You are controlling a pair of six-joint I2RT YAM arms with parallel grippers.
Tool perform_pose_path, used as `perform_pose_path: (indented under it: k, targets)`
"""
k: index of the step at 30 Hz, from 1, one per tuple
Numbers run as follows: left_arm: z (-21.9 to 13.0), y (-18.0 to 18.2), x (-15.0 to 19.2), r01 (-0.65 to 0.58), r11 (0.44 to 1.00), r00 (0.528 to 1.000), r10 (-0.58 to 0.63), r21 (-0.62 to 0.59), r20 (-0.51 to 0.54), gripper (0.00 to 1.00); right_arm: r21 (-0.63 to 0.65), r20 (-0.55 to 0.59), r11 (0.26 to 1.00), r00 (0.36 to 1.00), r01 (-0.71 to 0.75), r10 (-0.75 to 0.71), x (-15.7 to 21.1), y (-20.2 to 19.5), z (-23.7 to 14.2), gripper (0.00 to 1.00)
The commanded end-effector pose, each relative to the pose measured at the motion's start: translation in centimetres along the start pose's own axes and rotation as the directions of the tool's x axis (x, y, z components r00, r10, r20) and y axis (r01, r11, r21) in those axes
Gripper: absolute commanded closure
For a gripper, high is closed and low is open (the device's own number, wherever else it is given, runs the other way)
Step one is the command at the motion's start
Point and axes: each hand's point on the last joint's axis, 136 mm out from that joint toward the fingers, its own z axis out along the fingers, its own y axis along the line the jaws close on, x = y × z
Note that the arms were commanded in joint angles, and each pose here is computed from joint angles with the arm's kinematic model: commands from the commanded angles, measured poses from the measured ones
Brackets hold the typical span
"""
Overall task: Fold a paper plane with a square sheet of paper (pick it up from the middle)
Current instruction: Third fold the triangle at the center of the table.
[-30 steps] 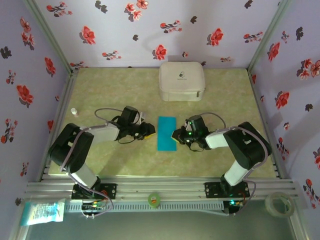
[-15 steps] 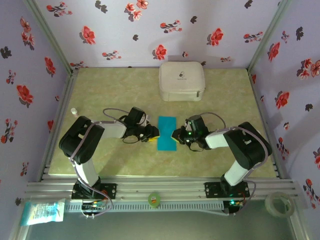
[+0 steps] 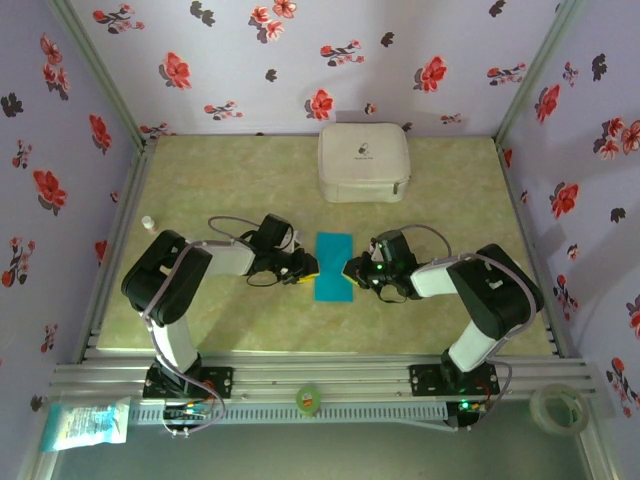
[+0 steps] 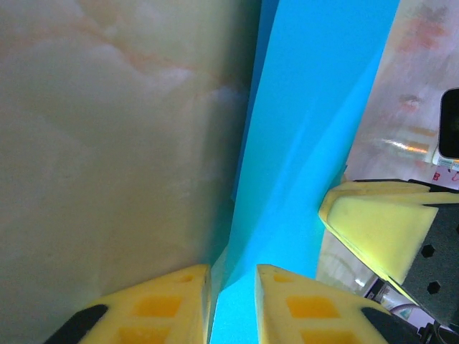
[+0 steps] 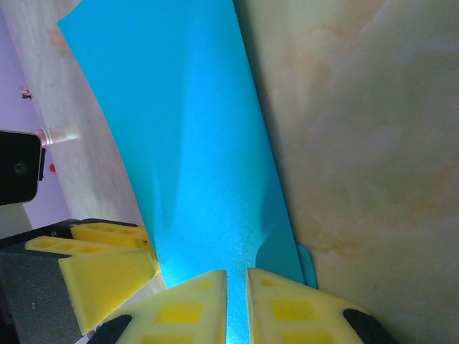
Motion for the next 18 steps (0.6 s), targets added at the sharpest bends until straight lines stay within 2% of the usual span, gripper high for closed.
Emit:
perform_pose_path:
  k: [1, 5, 11, 15, 18]
  targets:
    - [0.3, -0.5, 0.2, -0.013, 1.000, 1.000, 0.014, 0.018, -0.019, 0.80, 0.106, 0.014, 0.994, 1.000, -0.024, 0.022, 0.3, -2.5, 0.6, 0.85]
    - [0.0, -0.5, 0.1, -0.013, 1.000, 1.000, 0.013, 0.010, 0.000, 0.84, 0.111, 0.014, 0.994, 1.000, -0.021, 0.020, 0.3, -2.5, 0.5, 0.84]
    - [-0.8, -1.4, -0.2, -0.023, 0.999, 0.999, 0.022, 0.035, 0.036, 0.96, 0.119, 0.024, 0.993, 1.000, 0.000, -0.003, 0.0, -2.1, 0.1, 0.79]
    - [-1.6, -1.8, -0.3, -0.021, 0.999, 0.998, 0.019, 0.037, 0.067, 1.00, 0.119, 0.027, 0.989, 0.996, 0.087, -0.091, -0.2, -0.1, -0.8, 0.72]
    - [-2.4, -1.9, -0.4, 0.001, 0.999, 0.995, -0.005, 0.041, 0.096, 1.00, 0.180, 0.050, 0.962, 0.975, 0.206, -0.218, -0.3, 1.6, -2.0, 0.67]
